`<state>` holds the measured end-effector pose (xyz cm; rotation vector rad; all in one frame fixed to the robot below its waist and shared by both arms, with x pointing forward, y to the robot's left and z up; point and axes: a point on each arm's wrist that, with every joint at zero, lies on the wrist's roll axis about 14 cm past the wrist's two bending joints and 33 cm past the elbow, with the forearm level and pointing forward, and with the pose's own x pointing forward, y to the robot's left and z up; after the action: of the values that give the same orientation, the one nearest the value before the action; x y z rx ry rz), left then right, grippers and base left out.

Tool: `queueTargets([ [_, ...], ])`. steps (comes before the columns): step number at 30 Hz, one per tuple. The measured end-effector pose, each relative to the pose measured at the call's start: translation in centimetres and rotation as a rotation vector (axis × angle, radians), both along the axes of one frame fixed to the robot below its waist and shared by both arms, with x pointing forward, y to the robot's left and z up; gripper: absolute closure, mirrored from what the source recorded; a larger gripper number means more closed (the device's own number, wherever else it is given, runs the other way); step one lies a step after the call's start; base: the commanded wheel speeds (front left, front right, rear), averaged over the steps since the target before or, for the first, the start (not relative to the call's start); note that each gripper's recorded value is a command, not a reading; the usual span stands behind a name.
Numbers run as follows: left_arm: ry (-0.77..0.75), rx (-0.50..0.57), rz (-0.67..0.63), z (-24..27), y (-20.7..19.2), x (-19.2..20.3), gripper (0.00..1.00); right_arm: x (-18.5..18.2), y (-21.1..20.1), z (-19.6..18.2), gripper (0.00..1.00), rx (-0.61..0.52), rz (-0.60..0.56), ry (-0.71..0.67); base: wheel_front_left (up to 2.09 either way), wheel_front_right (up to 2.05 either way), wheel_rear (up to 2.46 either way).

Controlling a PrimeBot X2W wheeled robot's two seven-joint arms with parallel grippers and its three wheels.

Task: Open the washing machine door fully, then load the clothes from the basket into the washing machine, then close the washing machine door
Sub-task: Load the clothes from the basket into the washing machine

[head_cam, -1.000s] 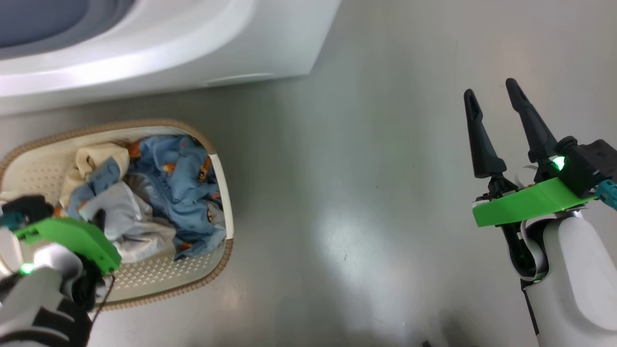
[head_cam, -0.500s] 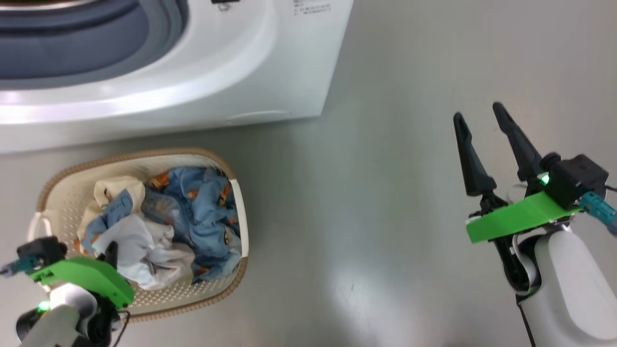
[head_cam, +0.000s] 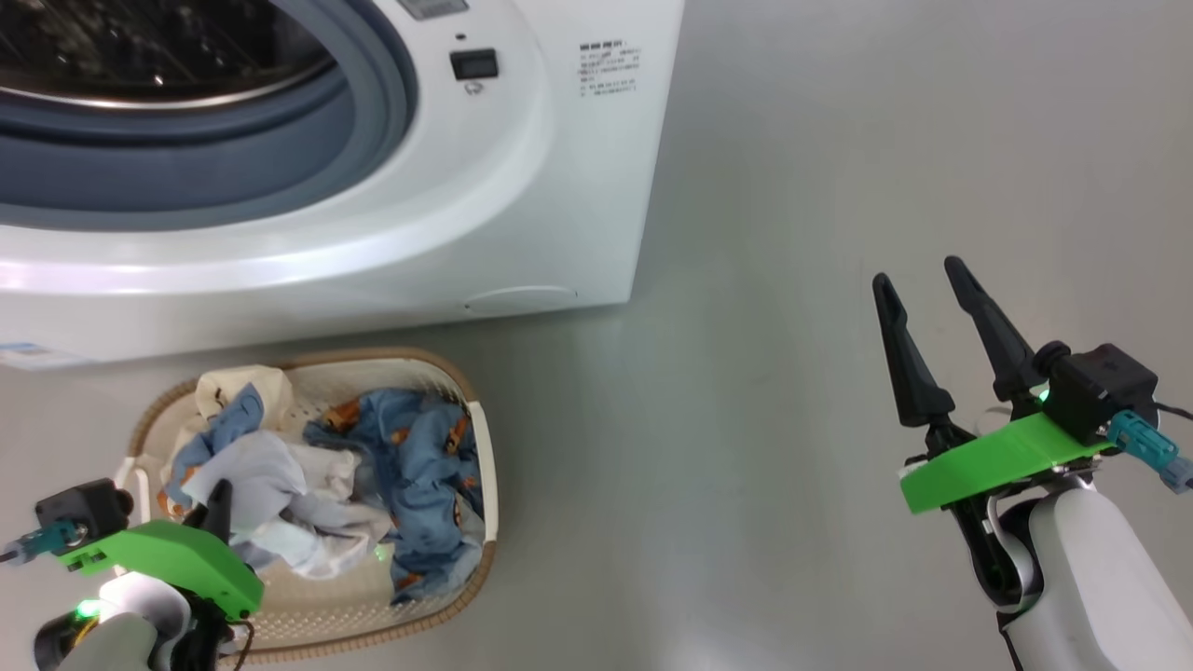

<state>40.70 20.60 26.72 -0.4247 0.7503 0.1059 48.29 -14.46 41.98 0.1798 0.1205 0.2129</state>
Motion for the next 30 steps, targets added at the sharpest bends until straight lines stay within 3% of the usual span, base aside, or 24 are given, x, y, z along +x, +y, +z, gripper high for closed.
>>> queueTargets([
  [9, -0.146, 0.017, 0.007, 4.1, 1.0, 1.0, 1.0, -0.8, 0.2, 2.4, 0.0, 0.014, 0.002, -0.046, 0.0, 0.0, 0.0],
  [30, -0.493, 0.077, -0.021, 13.6, 0.6, 1.8, 1.0, -3.8, -0.1, 4.2, 0.0, 0.009, 0.004, -0.063, 0.0, 0.0, 0.0],
])
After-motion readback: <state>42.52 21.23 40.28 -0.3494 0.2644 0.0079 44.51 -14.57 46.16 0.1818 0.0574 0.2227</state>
